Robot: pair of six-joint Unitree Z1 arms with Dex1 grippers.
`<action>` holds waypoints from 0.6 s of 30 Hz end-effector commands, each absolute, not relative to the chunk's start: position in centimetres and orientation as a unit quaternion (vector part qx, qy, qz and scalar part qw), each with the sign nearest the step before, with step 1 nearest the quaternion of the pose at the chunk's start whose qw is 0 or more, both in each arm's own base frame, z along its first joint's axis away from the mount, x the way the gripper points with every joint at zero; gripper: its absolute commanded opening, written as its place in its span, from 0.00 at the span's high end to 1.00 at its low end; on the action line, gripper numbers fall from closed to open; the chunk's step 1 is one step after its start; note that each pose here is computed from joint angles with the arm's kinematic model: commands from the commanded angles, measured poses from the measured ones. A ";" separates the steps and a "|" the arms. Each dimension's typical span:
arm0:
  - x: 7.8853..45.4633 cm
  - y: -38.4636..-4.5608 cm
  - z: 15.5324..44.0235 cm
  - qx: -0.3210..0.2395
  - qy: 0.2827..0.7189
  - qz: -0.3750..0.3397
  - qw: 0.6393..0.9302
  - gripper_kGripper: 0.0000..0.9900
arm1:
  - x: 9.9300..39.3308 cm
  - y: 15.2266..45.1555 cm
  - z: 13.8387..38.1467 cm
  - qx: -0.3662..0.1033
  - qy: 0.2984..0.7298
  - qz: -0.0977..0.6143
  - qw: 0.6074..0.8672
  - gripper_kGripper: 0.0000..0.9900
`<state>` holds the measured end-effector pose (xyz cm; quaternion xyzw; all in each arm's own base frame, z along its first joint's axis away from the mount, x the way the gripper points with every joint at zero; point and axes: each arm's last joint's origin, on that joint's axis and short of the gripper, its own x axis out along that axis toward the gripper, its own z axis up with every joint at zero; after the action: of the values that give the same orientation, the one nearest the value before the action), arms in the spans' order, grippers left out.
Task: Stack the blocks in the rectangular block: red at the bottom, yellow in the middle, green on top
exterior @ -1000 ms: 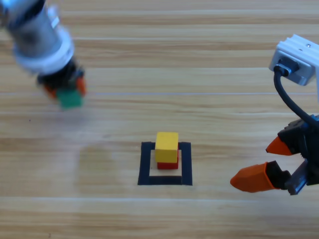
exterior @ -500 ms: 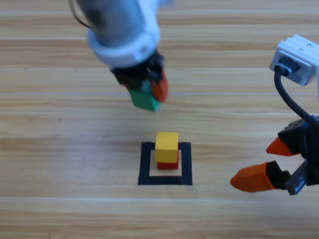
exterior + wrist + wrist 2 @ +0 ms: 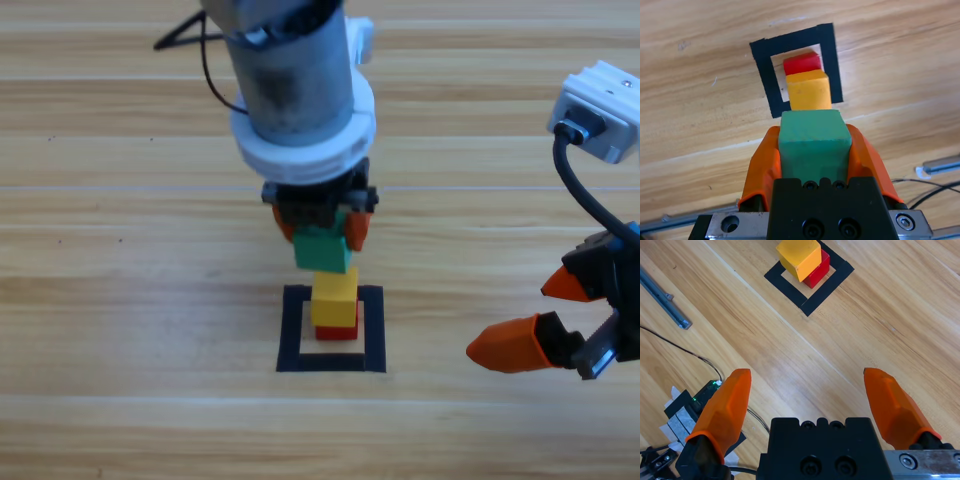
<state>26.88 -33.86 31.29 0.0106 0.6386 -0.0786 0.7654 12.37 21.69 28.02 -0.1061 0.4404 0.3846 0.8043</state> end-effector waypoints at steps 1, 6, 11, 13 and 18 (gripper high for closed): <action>28.1 -36.4 27.4 0.026 0.662 -0.032 0.749 1.00 | 12.0 20.9 28.0 -0.101 0.435 0.384 0.809 0.00; 28.6 -37.2 26.5 0.025 0.664 -0.028 0.747 1.00 | 12.0 21.0 27.9 -0.102 0.437 0.383 0.807 0.00; 29.0 -37.6 25.9 0.026 0.665 -0.027 0.746 1.00 | 12.1 21.1 27.7 -0.104 0.440 0.382 0.806 0.00; 29.1 -37.8 25.5 0.028 0.666 -0.027 0.745 1.00 | 12.1 21.2 27.7 -0.104 0.440 0.383 0.805 0.00; 29.2 -38.0 25.5 0.025 0.666 -0.028 0.745 1.00 | 12.1 21.2 27.6 -0.105 0.443 0.383 0.804 0.00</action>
<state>29.31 -36.92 27.77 0.0070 0.6547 -0.0415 0.7547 12.37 21.69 28.02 -0.1061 0.4405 0.3846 0.8043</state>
